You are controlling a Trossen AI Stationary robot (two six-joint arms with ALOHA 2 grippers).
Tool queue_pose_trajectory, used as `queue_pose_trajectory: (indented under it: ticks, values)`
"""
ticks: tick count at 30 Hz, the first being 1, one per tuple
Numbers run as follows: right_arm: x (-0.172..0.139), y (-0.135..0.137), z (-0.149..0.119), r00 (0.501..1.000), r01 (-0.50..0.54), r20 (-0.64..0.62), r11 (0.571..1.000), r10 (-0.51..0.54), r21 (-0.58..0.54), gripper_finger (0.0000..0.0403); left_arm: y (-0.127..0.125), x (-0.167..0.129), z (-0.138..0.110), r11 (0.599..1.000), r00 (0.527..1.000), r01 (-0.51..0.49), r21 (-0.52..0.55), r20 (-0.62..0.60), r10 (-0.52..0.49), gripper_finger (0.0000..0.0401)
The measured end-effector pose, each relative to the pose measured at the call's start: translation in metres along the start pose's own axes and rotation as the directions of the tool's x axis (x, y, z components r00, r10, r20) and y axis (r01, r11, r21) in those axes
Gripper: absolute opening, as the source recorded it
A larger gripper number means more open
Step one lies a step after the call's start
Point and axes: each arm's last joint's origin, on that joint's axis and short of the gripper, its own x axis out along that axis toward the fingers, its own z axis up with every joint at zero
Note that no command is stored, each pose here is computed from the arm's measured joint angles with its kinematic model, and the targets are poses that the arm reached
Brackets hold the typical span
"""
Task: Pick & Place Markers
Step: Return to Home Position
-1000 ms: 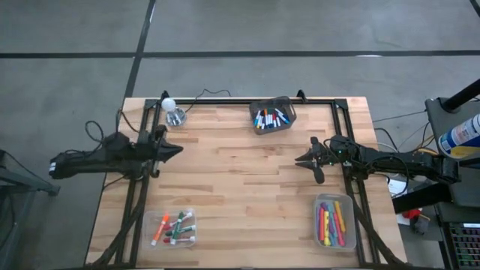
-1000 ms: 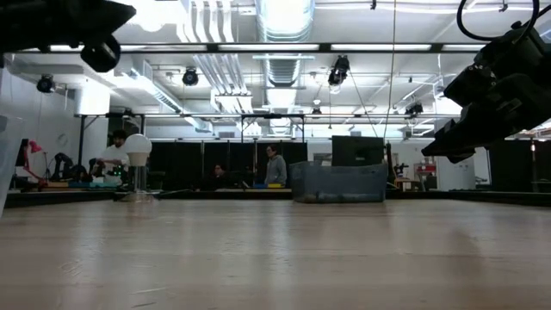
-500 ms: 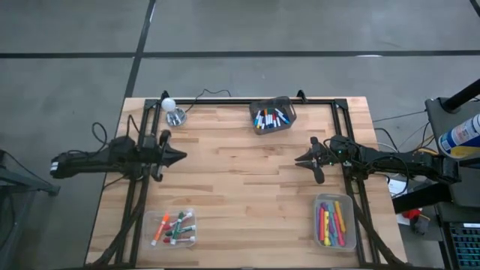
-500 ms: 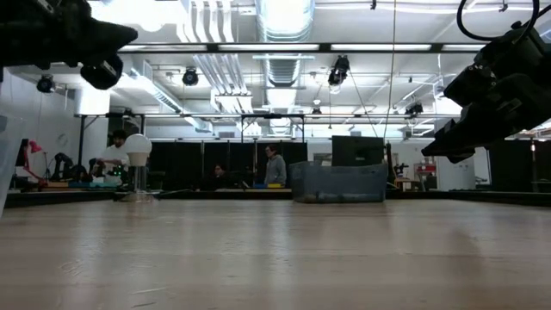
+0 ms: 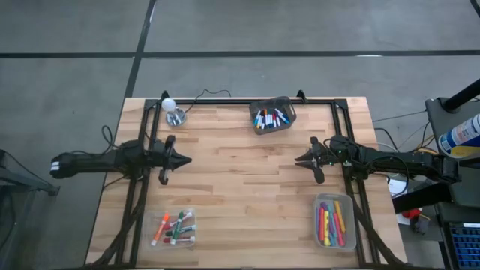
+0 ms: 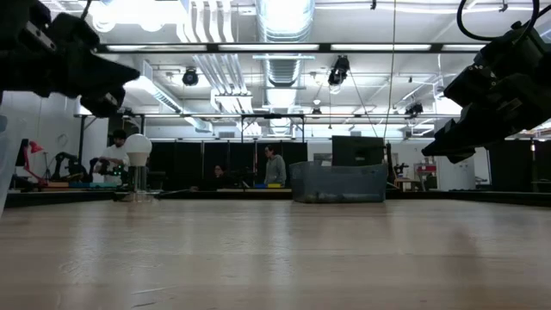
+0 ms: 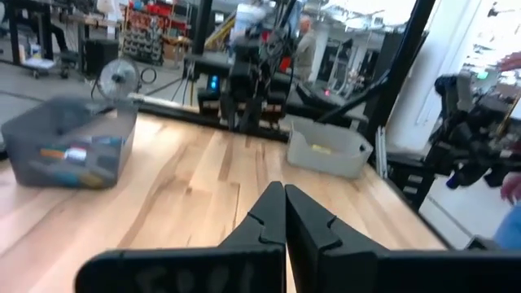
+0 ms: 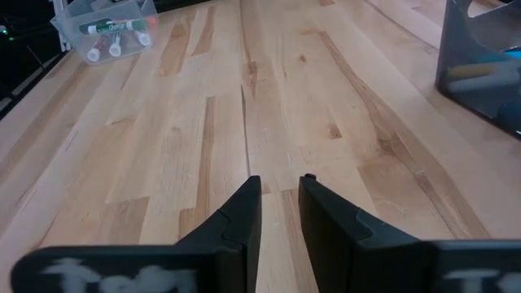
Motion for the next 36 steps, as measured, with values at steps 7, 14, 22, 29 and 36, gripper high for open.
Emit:
queue_pose_trajectory:
  ticks: [7,14,22,29,36]
  values:
    - [0.0,0.0,0.0,1.0,0.0,0.0,1.0,0.0,0.0,0.0086,0.005,0.001,-0.021,1.0,0.995,-0.026,-0.008,-0.1,0.025,0.0]
    - [-0.006,0.004,0.005,0.998,-0.013,0.064,1.0,0.014,-0.024,0.0082,0.005,0.002,-0.021,0.999,0.994,-0.035,-0.008,-0.107,0.034,0.0]
    - [-0.025,0.018,0.018,0.956,-0.081,0.27,0.989,0.112,-0.123,0.0069,0.005,0.002,-0.022,0.999,0.994,-0.033,-0.008,-0.109,0.032,0.0]
    - [-0.032,0.028,0.022,0.919,-0.153,0.335,0.971,0.207,-0.182,0.0073,0.005,0.002,-0.021,0.999,0.994,-0.032,-0.008,-0.107,0.031,0.0]
    - [-0.033,0.029,0.022,0.913,-0.161,0.343,0.969,0.219,-0.19,0.0083,0.005,0.002,-0.022,0.999,0.994,-0.032,-0.008,-0.107,0.03,0.0]
